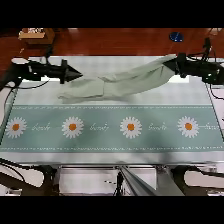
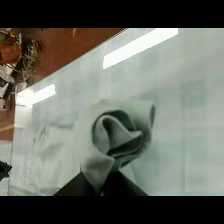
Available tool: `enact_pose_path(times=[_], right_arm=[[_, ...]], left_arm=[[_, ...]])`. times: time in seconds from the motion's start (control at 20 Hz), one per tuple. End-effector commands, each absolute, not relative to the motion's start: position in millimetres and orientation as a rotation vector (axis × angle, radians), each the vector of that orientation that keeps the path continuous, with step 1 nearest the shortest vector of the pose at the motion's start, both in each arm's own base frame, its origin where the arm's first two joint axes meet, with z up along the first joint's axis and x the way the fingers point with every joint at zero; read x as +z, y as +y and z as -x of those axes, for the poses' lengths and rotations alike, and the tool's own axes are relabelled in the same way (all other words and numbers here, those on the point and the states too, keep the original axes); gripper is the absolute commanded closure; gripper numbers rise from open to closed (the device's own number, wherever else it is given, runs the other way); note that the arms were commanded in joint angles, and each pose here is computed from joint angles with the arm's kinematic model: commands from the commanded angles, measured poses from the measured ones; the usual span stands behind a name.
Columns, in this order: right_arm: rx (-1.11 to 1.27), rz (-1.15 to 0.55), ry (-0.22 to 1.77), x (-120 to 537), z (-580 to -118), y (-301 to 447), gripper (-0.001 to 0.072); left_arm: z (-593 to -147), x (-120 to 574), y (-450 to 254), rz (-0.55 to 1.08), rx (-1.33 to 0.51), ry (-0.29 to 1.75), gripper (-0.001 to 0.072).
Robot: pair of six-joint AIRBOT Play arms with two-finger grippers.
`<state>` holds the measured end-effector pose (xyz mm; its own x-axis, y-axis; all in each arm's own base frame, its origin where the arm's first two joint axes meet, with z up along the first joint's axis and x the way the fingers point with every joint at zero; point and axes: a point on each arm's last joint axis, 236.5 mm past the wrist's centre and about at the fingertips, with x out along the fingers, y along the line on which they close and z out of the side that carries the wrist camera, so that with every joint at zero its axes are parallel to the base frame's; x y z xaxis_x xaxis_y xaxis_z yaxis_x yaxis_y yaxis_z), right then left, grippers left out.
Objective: Fold the shirts.
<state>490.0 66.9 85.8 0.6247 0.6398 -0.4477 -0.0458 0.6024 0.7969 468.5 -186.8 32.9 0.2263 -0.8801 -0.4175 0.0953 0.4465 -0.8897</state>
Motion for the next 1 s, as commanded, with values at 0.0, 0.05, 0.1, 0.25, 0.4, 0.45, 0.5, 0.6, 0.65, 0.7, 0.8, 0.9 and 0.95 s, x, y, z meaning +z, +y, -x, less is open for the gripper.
enact_pose_path(times=[0.0, 0.05, 0.1, 0.25, 0.4, 0.45, 0.5, 0.6, 0.65, 0.7, 0.8, 0.9, 0.95], right_arm=[[0.398, -0.720, 0.872, 111, -452, 63, 0.0690], [0.371, -0.692, 0.877, 118, -443, 59, 0.0690], [0.344, -0.672, 0.872, 126, -436, 55, 0.0690], [0.282, -0.652, 0.836, 155, -417, 48, 0.0690], [0.261, -0.631, 0.830, 173, -395, 48, 0.0690], [0.249, -0.624, 0.834, 176, -389, 47, 0.0690], [0.241, -0.617, 0.839, 179, -383, 46, 0.0690], [0.245, -0.618, 0.846, 185, -372, 50, 0.0690], [0.249, -0.624, 0.847, 189, -366, 53, 0.0690], [0.251, -0.632, 0.847, 193, -361, 55, 0.0690], [0.255, -0.633, 0.833, 203, -351, 58, 0.0690], [0.256, -0.628, 0.815, 212, -342, 60, 0.0690], [0.259, -0.621, 0.807, 216, -338, 61, 0.0690]], left_arm=[[-458, 34, -274, 0.811, -0.890, 1.116, 0.0676], [-450, 28, -298, 0.786, -0.903, 1.127, 0.0676], [-441, 22, -322, 0.761, -0.916, 1.137, 0.0676], [-416, 4, -379, 0.697, -0.936, 1.154, 0.0676], [-384, -14, -417, 0.653, -0.978, 1.208, 0.0676], [-373, -22, -427, 0.652, -0.983, 1.241, 0.0676], [-364, -30, -434, 0.658, -0.977, 1.276, 0.0677], [-350, -45, -451, 0.683, -0.962, 1.322, 0.0676], [-346, -50, -461, 0.715, -0.952, 1.330, 0.0677], [-342, -54, -472, 0.761, -0.939, 1.338, 0.0677], [-335, -62, -495, 0.860, -0.903, 1.351, 0.0677], [-330, -70, -511, 0.927, -0.857, 1.354, 0.0677], [-330, -69, -514, 0.954, -0.853, 1.356, 0.0677]])
